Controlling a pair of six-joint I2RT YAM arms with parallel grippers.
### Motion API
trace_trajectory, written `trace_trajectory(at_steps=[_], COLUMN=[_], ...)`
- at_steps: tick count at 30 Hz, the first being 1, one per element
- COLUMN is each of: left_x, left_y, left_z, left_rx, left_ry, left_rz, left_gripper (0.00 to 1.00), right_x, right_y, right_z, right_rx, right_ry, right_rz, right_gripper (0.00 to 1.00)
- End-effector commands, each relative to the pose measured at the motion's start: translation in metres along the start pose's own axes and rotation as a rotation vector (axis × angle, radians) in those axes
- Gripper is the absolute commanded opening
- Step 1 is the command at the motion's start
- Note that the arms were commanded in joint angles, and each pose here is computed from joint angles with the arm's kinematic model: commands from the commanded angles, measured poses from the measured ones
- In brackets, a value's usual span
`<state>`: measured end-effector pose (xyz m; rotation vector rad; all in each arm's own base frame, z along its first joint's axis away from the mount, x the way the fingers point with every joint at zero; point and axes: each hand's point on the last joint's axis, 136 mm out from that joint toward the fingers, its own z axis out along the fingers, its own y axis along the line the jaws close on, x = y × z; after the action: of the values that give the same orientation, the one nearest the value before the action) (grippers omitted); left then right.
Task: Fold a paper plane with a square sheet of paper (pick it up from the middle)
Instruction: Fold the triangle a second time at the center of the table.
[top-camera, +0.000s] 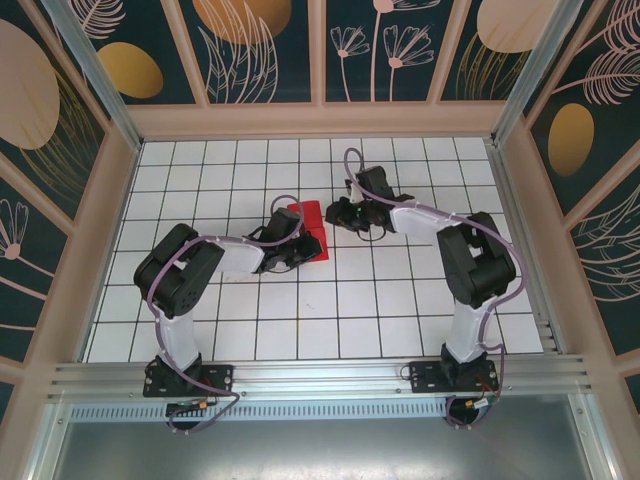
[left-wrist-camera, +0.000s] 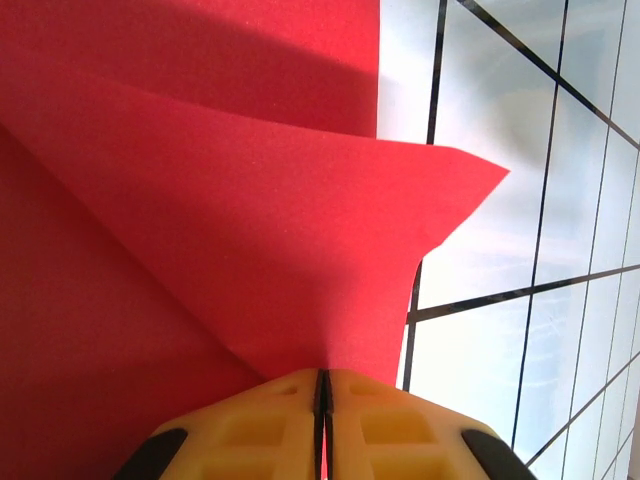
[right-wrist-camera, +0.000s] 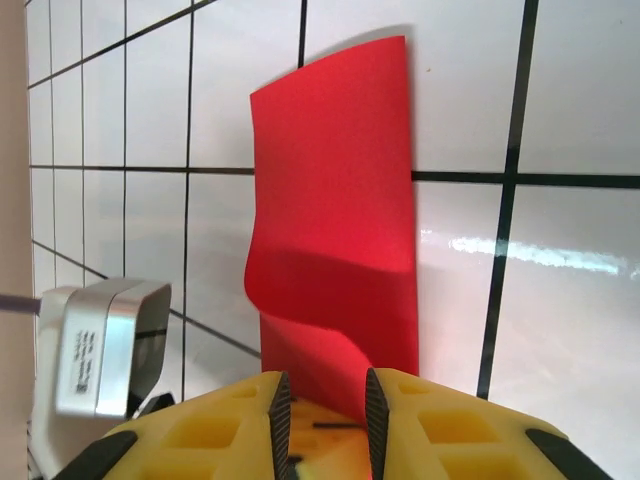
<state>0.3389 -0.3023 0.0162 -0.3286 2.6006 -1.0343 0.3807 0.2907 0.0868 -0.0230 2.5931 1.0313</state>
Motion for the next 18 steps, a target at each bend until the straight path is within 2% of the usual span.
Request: trace_trajectory(at_steps=[1,10,18], left_x=[0.002,0.001,0.001], left_y=[0.026,0.021,0.016], left_z=[0.005,0.005,0.004], left_rx=[-0.099,-0.076,-0.053], left_ry=[0.000,-0.008,-0.008], left_rz=[-0.035,-0.044,-0.040], left_gripper=[0.13,0.10,0.10], right_x=[0.016,0.043,0.060], right_y=[-0.008,-0.003,-0.012], right_z=[-0.001,0.013,0.022], right_rx=[0.030,-0.007,0.021], right_ry=[0.016,0.095,0.132], right_rz=[0.001,0.004,0.013], right_gripper=[0.25,0.09,0.09])
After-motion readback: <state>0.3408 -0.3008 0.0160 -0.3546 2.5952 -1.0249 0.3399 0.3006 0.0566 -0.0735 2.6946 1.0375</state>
